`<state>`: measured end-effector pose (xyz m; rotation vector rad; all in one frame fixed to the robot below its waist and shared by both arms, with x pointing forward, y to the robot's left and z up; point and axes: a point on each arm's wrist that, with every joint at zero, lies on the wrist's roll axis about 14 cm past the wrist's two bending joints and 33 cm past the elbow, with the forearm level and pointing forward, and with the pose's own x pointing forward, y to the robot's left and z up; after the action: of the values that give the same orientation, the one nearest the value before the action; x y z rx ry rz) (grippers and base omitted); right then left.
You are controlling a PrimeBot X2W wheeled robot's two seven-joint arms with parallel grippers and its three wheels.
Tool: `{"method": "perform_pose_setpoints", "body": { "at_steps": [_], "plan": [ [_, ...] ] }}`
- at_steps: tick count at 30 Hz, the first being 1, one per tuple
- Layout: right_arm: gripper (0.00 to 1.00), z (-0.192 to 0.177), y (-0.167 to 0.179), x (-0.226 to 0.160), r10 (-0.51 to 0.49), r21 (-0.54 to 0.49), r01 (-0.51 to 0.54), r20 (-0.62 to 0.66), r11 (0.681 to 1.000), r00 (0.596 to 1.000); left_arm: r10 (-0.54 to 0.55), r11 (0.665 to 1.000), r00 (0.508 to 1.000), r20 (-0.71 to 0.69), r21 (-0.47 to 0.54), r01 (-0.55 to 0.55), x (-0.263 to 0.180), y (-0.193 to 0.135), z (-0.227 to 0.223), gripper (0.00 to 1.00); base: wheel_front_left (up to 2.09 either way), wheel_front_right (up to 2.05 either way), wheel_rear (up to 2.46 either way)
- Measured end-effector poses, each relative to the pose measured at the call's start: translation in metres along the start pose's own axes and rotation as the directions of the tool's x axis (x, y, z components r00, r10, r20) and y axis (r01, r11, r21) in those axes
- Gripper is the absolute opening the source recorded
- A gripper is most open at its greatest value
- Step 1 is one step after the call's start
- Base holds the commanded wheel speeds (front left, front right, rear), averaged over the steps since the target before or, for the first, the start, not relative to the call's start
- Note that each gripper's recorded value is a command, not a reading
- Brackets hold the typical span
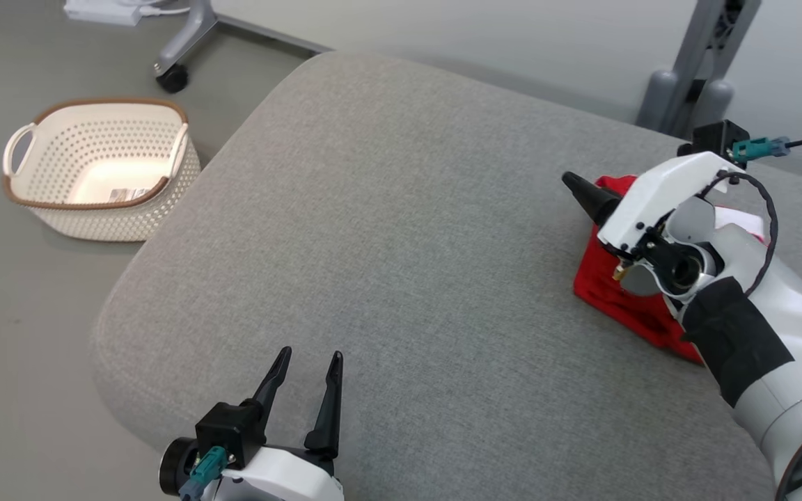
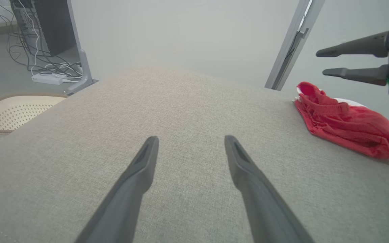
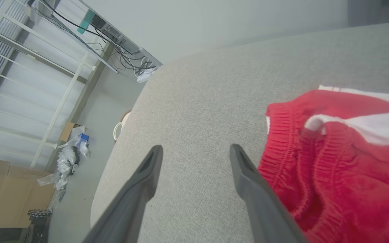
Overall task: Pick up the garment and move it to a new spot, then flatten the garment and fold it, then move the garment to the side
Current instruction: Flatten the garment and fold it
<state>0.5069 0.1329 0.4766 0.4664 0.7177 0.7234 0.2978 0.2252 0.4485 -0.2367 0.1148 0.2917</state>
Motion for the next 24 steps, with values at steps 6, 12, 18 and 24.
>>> {"method": "perform_pose_setpoints", "body": {
  "at_steps": [6, 12, 18, 24],
  "plan": [
    [1.00, 0.025, 0.025, -0.021, 0.066, -0.042, -0.062, 0.120, 0.997, 0.991, -0.039, 0.999, 0.999, 0.033, 0.005, 0.039, 0.002, -0.008, 0.008, 1.00, 0.00, 0.00, 0.00],
    [1.00, 0.052, 0.011, -0.064, 0.077, -0.208, -0.015, 0.291, 0.978, 0.954, -0.086, 0.996, 0.991, 0.106, -0.004, 0.087, 0.011, -0.020, 0.031, 1.00, 0.00, 0.00, 0.00],
    [1.00, 0.061, -0.028, -0.119, 0.045, -0.296, 0.103, 0.452, 0.950, 0.891, -0.144, 0.989, 0.973, 0.182, 0.008, 0.145, 0.018, -0.036, 0.055, 1.00, 0.00, 0.00, 0.00],
    [1.00, 0.065, -0.058, -0.170, -0.006, -0.292, 0.205, 0.560, 0.934, 0.829, -0.184, 0.982, 0.952, 0.244, 0.009, 0.187, 0.025, -0.050, 0.076, 1.00, 0.00, 0.00, 0.00]
  ]
}}
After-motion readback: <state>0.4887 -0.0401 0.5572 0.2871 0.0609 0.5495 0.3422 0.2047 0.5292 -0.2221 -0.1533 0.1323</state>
